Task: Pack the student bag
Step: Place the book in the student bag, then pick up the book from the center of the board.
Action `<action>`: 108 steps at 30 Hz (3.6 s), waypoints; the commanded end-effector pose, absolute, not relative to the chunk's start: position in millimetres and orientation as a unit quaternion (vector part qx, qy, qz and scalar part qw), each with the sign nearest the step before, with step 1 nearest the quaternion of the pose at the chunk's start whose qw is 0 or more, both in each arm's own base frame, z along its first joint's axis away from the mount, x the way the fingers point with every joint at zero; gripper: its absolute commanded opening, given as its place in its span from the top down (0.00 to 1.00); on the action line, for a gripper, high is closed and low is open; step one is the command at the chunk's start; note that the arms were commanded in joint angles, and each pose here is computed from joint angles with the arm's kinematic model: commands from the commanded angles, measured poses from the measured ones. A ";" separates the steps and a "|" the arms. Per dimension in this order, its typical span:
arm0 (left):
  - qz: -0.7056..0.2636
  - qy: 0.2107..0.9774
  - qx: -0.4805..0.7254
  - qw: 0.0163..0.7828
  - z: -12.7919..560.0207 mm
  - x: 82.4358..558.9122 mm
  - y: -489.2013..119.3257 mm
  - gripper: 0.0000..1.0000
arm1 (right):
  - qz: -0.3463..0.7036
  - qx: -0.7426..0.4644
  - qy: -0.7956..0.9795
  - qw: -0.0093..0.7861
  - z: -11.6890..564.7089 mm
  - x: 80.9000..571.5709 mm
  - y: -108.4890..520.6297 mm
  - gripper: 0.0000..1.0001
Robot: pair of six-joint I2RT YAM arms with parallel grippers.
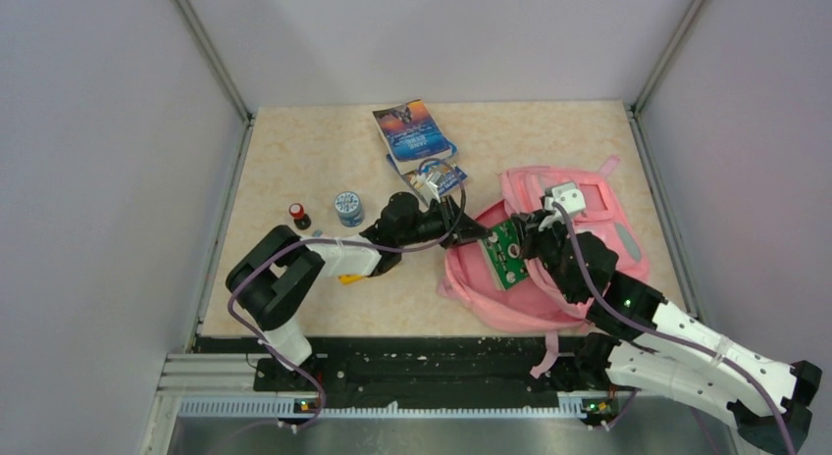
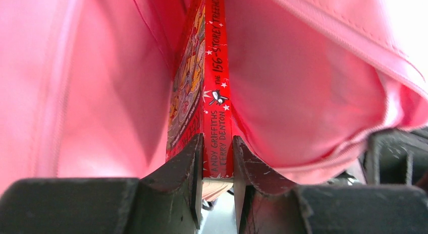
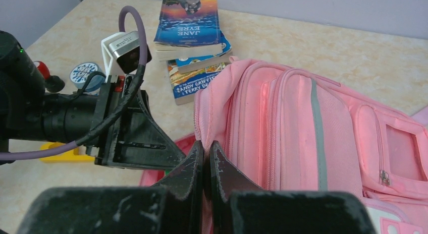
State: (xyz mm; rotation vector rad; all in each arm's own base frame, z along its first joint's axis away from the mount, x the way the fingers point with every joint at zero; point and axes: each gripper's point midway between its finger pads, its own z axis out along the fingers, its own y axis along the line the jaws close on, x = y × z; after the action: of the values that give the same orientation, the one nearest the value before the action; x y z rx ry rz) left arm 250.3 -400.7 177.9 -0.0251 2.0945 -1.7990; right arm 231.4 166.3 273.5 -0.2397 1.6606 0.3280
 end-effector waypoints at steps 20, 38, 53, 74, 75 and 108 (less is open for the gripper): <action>-0.602 0.728 0.028 0.326 185.5 301.4 -476.7 1.00 | 0.183 -0.069 0.703 0.683 302.5 237.5 173.9 1.00; -0.486 0.750 0.068 0.444 173.5 310.2 -440.0 0.26 | 0.174 -0.069 0.706 0.683 298.6 238.4 171.2 1.00; -0.321 0.802 -0.012 0.503 177.0 325.3 -281.7 0.09 | 0.175 -0.066 0.702 0.687 301.2 235.8 166.4 1.00; -0.368 0.770 -0.160 0.496 172.4 479.8 -192.5 0.09 | 0.171 -0.073 0.705 0.684 299.2 237.2 169.3 1.00; -0.380 0.765 -0.162 0.494 172.6 487.8 -192.9 0.10 | 0.170 -0.074 0.706 0.684 298.2 237.5 169.4 1.00; -0.408 0.787 -0.191 0.422 100.5 545.0 -212.2 0.39 | 0.156 -0.085 0.713 0.678 289.0 241.8 173.8 1.00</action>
State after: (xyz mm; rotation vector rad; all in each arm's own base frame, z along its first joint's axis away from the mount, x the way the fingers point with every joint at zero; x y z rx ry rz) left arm 534.5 -207.9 83.7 -0.5066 2.0303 -0.9772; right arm 236.9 174.3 258.4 -0.2659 1.6946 0.3011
